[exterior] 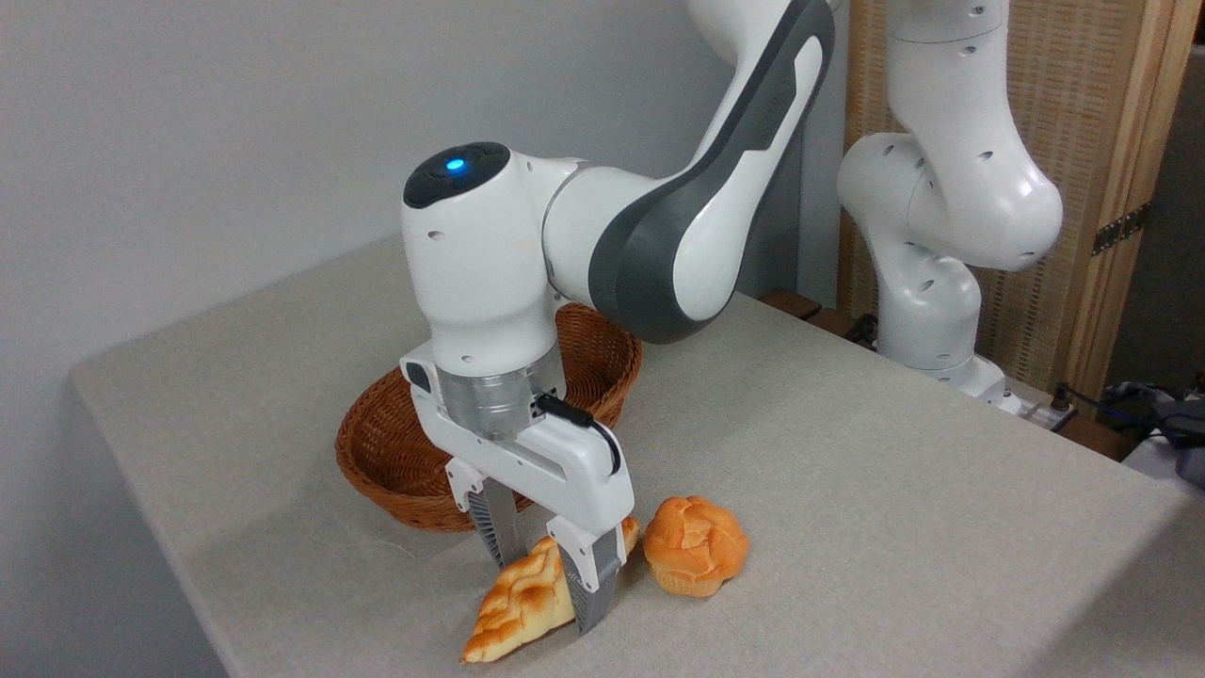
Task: Put bread into the basket
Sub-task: 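Close the gripper on the braided loaf's end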
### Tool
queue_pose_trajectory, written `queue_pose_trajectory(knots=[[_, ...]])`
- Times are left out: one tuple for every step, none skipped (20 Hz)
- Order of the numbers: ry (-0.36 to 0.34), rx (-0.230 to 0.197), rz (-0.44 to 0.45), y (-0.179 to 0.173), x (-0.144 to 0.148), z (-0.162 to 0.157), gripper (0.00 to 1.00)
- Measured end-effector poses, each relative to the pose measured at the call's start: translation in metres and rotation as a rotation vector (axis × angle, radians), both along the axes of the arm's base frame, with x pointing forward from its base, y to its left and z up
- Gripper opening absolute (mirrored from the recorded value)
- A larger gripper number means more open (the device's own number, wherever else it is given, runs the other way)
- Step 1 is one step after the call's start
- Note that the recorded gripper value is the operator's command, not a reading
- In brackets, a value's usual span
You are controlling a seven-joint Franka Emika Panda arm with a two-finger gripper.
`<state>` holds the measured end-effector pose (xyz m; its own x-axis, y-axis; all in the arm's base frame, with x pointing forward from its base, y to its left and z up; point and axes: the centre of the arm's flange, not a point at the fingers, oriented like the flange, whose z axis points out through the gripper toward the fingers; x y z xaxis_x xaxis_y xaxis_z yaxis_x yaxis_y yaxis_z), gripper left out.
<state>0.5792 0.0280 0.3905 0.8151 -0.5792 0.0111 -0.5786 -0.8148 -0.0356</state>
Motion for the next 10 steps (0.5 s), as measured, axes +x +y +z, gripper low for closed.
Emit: queue_pose_trajectory(knots=[[-0.001, -0.001, 0.001, 0.0003, 0.0000, 0.0003, 1.00], [-0.001, -0.002, 0.002, 0.0004, 0.0000, 0.0003, 1.00], [-0.001, -0.002, 0.002, 0.0004, 0.0000, 0.0003, 0.92], [-0.001, -0.002, 0.002, 0.0004, 0.0000, 0.0003, 0.82], [-0.001, -0.002, 0.002, 0.0004, 0.0000, 0.0003, 0.69], [-0.001, -0.002, 0.001, 0.0004, 0.0000, 0.0003, 0.58], [-0.001, -0.001, 0.001, 0.0004, 0.0000, 0.0003, 0.56], [-0.001, -0.001, -0.001, 0.0004, 0.0000, 0.0003, 0.56], [-0.001, -0.001, -0.006, 0.0004, 0.0000, 0.0003, 0.56], [-0.001, -0.001, -0.014, 0.0004, 0.0000, 0.0003, 0.55]])
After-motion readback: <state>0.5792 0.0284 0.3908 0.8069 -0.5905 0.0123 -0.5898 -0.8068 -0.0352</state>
